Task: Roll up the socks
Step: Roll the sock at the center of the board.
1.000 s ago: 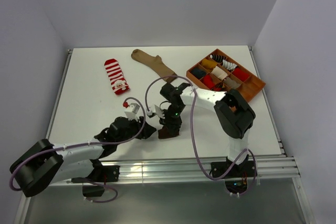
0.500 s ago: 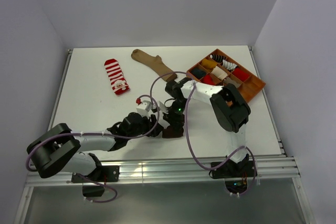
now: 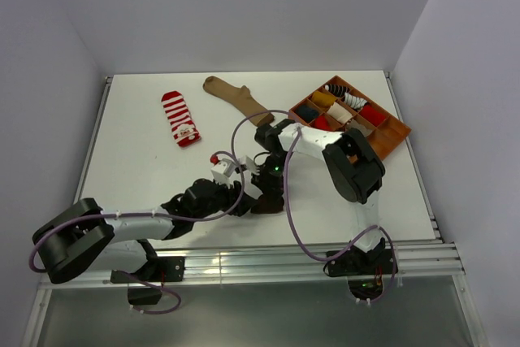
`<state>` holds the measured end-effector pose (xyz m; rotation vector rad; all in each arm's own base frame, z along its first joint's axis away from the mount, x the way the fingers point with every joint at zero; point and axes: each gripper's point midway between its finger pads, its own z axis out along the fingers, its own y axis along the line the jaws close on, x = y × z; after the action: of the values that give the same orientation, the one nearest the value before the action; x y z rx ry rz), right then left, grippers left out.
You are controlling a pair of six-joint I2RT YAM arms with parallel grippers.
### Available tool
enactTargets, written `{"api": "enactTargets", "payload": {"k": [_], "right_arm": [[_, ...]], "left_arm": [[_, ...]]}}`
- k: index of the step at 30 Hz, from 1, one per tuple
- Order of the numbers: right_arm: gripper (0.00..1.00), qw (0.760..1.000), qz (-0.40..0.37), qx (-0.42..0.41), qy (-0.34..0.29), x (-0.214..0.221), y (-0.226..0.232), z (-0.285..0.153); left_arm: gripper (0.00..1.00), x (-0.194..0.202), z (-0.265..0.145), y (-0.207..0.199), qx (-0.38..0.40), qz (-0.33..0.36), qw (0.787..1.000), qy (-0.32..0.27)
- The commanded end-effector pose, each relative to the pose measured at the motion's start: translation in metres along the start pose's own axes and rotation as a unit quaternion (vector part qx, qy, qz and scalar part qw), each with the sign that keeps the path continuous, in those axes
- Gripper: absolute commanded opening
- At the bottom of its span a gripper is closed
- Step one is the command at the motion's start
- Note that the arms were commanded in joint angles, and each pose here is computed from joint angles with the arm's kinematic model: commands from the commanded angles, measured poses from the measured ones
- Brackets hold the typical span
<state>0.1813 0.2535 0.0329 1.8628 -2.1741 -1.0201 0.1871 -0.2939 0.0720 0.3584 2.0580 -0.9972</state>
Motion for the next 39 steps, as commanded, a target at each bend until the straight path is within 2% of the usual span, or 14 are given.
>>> {"api": "enactTargets", "payload": {"k": [1,8,12,29,32,39], "right_arm": [[0.17,0.999,0.012,0.026,0.044,0.019,-0.026,0.010],[0.17,0.998,0.036,0.013,0.045,0.022,-0.030,0.010],[0.17,0.998,0.045,0.008,0.047,0.024,-0.031,0.010],[0.17,0.997,0.069,0.001,0.040,0.022,-0.037,0.007],[0.17,0.997,0.074,-0.001,0.038,0.023,-0.038,0.007],[0.17,0.996,0.077,-0.001,0.036,0.023,-0.039,0.007]], "left_arm": [[0.57,-0.015,0.000,-0.018,0.035,0.017,0.999,-0.017],[0.57,-0.006,0.016,-0.030,0.054,0.051,0.997,0.025],[0.57,-0.005,0.023,-0.035,0.057,0.056,0.996,0.028],[0.54,0.027,0.035,-0.012,0.018,0.052,0.996,0.072],[0.53,0.032,0.037,-0.009,0.012,0.049,0.996,0.079],[0.38,0.040,0.039,-0.004,0.003,0.046,0.994,0.096]]}}
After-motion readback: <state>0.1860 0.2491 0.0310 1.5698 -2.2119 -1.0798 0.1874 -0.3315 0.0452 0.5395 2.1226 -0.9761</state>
